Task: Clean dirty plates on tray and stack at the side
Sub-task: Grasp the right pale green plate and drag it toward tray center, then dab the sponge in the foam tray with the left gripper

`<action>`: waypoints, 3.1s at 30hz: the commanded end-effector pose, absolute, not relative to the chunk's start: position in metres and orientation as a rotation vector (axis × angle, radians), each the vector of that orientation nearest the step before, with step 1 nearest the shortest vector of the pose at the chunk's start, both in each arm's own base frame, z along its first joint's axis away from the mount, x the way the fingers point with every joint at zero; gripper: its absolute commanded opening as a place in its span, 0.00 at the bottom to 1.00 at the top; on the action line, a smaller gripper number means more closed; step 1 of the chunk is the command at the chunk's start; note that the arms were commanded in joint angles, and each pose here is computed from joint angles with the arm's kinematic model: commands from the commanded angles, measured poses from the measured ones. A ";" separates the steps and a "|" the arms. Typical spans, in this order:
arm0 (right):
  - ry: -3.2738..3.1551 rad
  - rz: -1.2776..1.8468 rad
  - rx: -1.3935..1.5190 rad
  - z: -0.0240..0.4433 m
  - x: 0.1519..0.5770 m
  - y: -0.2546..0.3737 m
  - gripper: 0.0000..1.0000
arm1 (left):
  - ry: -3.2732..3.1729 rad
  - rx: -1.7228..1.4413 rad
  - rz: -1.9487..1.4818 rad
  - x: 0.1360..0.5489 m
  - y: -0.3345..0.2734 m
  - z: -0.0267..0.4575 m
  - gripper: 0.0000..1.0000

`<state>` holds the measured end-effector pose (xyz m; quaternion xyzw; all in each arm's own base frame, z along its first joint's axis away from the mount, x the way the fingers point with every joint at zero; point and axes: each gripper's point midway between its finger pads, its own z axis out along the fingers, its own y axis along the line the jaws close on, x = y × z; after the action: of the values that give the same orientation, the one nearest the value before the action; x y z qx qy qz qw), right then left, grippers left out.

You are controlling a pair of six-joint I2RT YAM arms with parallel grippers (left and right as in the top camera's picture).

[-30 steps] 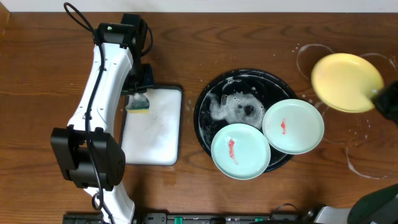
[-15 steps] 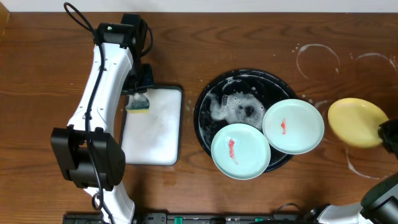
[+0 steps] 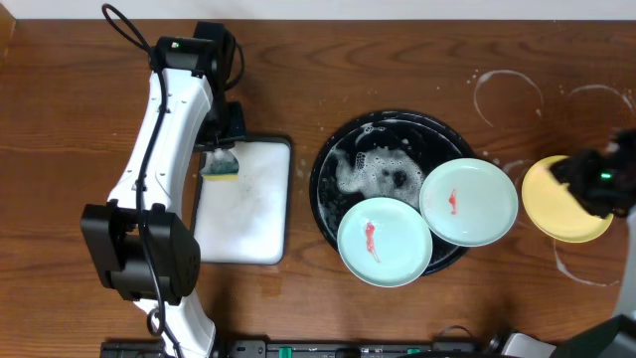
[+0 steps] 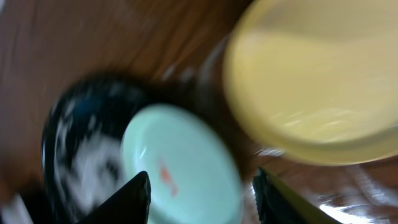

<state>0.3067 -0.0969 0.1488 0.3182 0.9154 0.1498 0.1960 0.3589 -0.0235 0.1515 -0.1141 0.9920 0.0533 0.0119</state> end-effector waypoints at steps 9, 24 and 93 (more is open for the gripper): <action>2.833 -0.275 0.913 0.076 0.267 -0.090 0.47 | 3.105 -0.335 0.172 0.357 -0.022 0.150 0.12; 2.837 -0.071 0.856 0.043 0.289 -0.071 0.01 | 3.105 -0.335 0.172 0.357 -0.022 0.150 0.12; 2.863 0.355 0.231 0.003 0.373 0.056 0.01 | 3.021 -0.316 -0.046 0.367 -0.044 0.091 0.07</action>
<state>0.3749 0.0580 0.0067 0.0915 0.9784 0.1331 0.1289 0.3475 -0.0413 0.0568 -0.1046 0.9945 -0.0016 0.0077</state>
